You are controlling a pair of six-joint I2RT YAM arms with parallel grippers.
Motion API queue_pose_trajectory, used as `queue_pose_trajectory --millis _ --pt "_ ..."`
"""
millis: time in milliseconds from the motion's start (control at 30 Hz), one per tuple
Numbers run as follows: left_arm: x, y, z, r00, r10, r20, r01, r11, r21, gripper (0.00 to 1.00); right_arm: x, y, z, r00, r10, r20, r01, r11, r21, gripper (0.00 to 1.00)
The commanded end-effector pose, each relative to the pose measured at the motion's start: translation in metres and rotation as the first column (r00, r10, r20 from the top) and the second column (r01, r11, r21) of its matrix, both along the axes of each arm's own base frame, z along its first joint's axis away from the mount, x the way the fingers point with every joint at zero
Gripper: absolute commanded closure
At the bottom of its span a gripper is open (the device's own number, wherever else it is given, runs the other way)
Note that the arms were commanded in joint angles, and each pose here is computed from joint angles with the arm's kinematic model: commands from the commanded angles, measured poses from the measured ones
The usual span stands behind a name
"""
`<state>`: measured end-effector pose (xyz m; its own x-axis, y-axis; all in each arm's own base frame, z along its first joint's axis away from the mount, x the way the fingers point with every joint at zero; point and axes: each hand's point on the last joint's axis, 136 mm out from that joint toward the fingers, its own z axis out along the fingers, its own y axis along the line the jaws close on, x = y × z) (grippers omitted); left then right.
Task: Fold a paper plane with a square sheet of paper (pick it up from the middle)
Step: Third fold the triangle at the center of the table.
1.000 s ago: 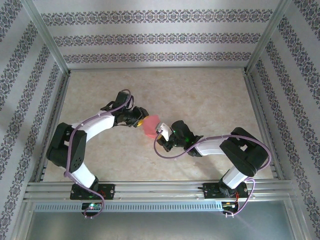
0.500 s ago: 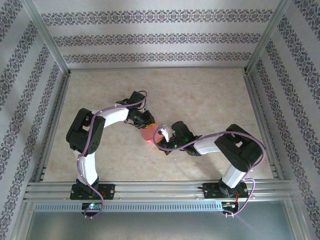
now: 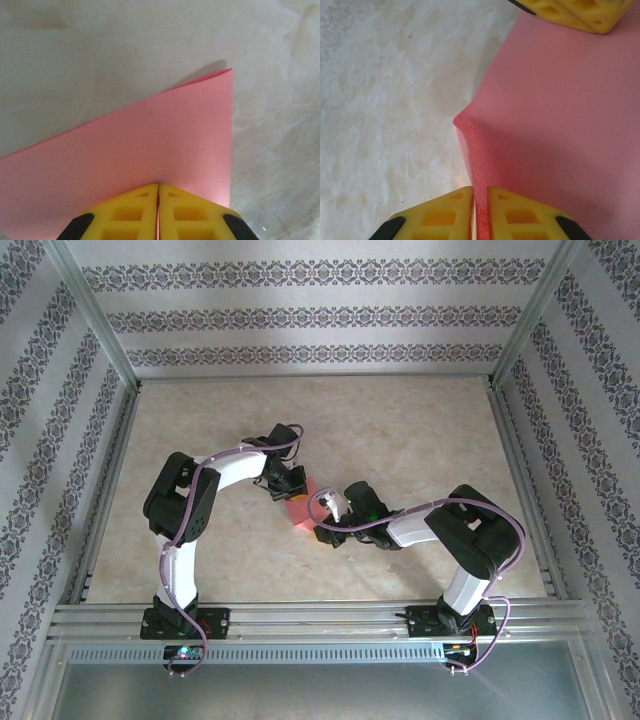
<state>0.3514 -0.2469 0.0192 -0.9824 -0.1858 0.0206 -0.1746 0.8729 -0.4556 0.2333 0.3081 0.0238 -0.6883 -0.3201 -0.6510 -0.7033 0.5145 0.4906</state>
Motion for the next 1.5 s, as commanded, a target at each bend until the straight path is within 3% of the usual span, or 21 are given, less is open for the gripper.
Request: queue_pose_trajectory --millis 0,433,667,1067,1467 --pt "-0.019 0.014 -0.023 0.996 -0.044 -0.078 0.053 0.992 0.116 0.93 0.010 0.005 0.017 1.000 -0.005 0.028 0.004 0.999 0.043 0.83" --pt "-0.018 0.015 -0.027 0.993 -0.090 -0.081 0.102 0.982 0.157 0.94 0.017 0.005 0.029 0.999 -0.012 0.053 0.009 0.999 0.052 0.76" --pt "-0.016 0.011 -0.027 0.988 -0.141 -0.066 0.150 0.977 0.149 0.96 0.024 -0.001 0.024 0.997 -0.037 0.066 0.037 0.999 0.009 0.84" --pt "-0.012 -0.002 -0.030 0.973 -0.228 -0.035 0.230 0.969 0.087 0.97 0.035 -0.006 0.012 0.994 -0.064 0.085 0.070 0.995 -0.072 0.86" --pt "-0.012 -0.004 -0.032 0.971 -0.236 -0.036 0.238 0.968 0.078 0.98 0.038 -0.002 0.006 0.997 -0.039 0.066 0.045 0.996 -0.083 0.86"
